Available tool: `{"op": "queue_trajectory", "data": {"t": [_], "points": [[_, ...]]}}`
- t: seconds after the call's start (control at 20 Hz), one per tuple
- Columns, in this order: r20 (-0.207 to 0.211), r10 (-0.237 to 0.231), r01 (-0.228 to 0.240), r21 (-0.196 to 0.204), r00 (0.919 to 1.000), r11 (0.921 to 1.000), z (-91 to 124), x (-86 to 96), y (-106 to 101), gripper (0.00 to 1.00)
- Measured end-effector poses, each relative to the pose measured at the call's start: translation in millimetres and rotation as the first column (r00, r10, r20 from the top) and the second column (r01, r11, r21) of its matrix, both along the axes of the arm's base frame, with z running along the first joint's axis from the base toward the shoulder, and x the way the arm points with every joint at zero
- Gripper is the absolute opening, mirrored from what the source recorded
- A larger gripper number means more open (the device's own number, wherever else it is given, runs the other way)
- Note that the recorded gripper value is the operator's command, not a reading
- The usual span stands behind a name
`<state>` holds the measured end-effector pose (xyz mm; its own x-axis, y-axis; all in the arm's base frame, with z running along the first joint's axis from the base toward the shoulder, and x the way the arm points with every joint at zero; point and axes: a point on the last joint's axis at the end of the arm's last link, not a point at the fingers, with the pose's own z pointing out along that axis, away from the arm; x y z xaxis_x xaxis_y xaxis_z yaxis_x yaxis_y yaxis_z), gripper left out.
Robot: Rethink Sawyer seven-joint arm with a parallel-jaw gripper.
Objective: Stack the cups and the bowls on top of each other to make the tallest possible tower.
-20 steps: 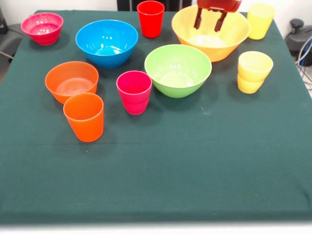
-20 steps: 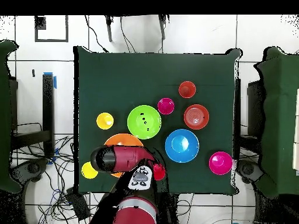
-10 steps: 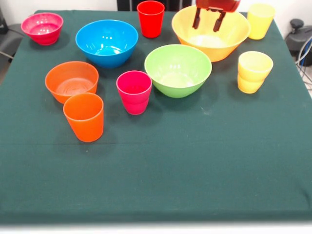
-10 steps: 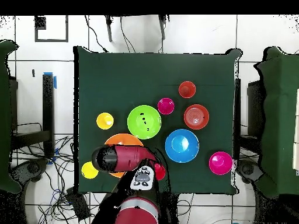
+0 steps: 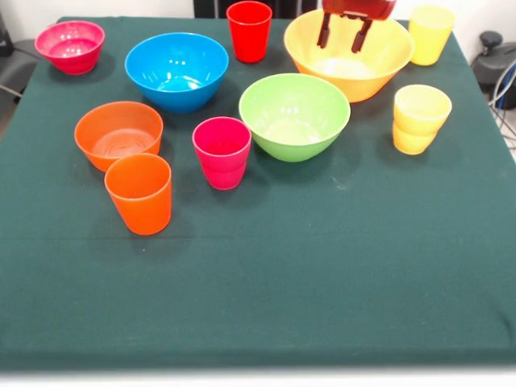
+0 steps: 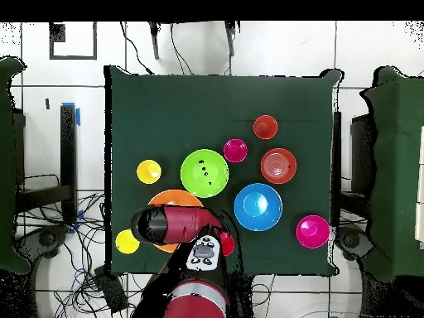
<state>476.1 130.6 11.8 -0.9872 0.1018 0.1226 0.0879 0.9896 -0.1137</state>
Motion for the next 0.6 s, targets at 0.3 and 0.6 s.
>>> {"op": "queue_trajectory", "data": {"t": [0.3, 0.6], "points": [[0.004, -0.001, 0.001, 0.0, 1.0, 1.0, 1.8, 1.5, -0.4, 1.0], [0.004, -0.001, 0.001, 0.0, 1.0, 1.0, 1.8, 1.5, -0.4, 1.0]]}}
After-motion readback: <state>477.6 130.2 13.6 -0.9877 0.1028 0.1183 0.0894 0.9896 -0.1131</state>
